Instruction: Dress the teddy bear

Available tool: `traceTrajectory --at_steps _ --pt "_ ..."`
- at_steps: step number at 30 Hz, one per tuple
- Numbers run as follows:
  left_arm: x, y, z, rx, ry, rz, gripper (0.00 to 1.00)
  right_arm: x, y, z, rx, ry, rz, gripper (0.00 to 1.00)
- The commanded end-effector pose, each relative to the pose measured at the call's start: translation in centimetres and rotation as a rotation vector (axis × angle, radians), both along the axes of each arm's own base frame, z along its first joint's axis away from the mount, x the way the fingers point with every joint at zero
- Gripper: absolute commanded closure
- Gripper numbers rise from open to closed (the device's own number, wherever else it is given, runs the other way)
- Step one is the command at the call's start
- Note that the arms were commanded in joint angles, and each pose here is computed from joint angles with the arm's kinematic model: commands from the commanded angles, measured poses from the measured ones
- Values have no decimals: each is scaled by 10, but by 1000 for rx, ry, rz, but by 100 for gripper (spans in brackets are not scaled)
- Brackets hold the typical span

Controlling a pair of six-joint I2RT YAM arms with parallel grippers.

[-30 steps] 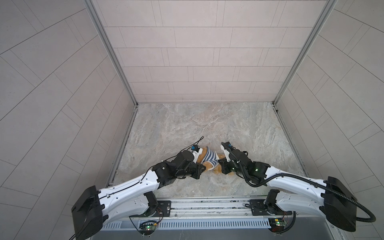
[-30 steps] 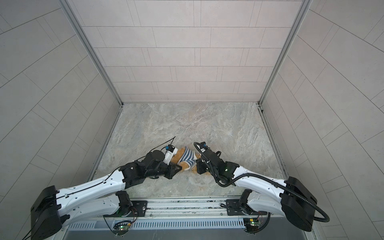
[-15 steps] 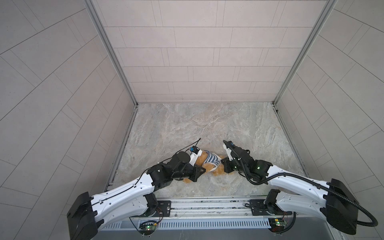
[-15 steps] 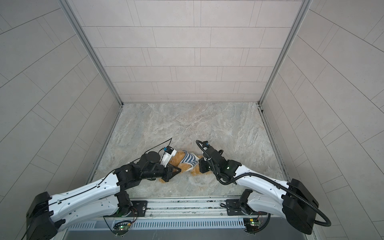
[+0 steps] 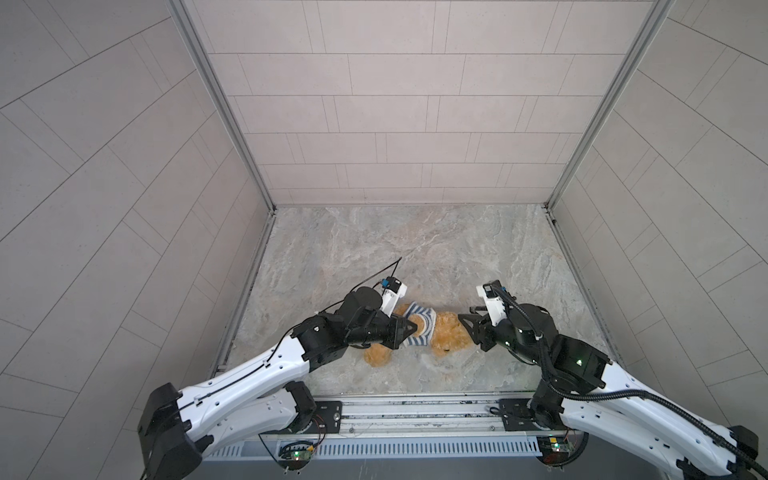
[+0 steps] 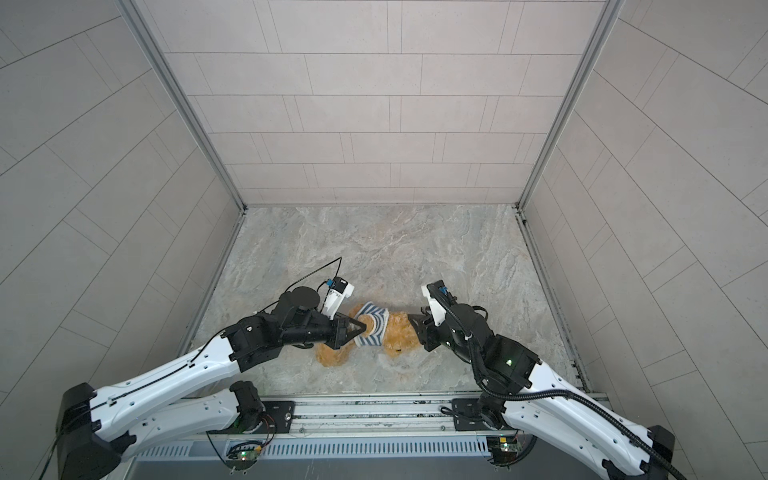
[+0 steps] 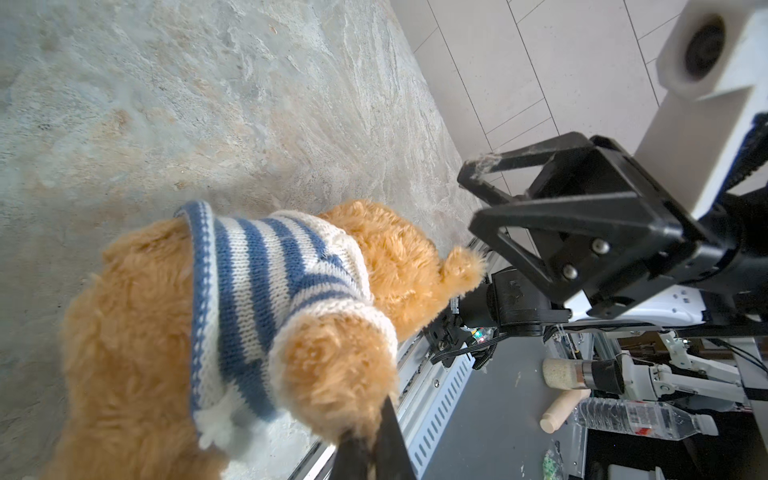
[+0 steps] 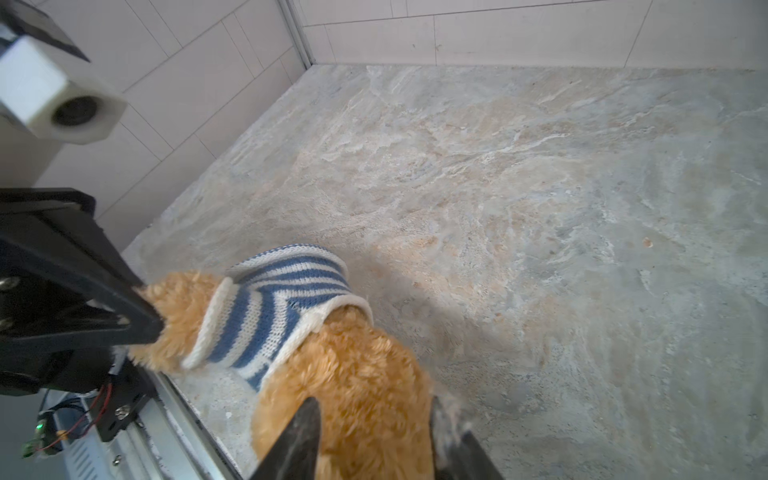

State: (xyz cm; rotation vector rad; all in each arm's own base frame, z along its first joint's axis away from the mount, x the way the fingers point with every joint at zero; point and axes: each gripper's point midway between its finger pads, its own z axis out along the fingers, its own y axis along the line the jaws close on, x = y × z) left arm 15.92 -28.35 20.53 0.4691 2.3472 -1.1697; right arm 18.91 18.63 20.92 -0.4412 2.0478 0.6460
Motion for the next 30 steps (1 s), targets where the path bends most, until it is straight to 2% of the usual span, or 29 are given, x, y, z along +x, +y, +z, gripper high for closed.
traceTrajectory --at_steps 1,6,11,18,23,26,30 --pt "5 -7 39 -63 -22 -10 100 -17 10 6 12 -22 121 45" --pt "13 -11 48 -75 48 -2 100 -32 21 4 37 -38 212 36" --pt "43 -24 26 -34 123 6 100 -24 21 -16 0 -31 181 34" --pt "95 -32 -16 11 217 85 100 -5 6 -26 -47 -21 39 33" --pt "122 -26 -37 72 237 135 100 6 -16 -39 -88 21 -88 31" --pt "139 -25 -41 63 245 152 97 14 -34 -52 -99 72 -183 30" --pt "145 -29 -40 75 225 135 94 22 -47 -71 -32 173 -248 30"
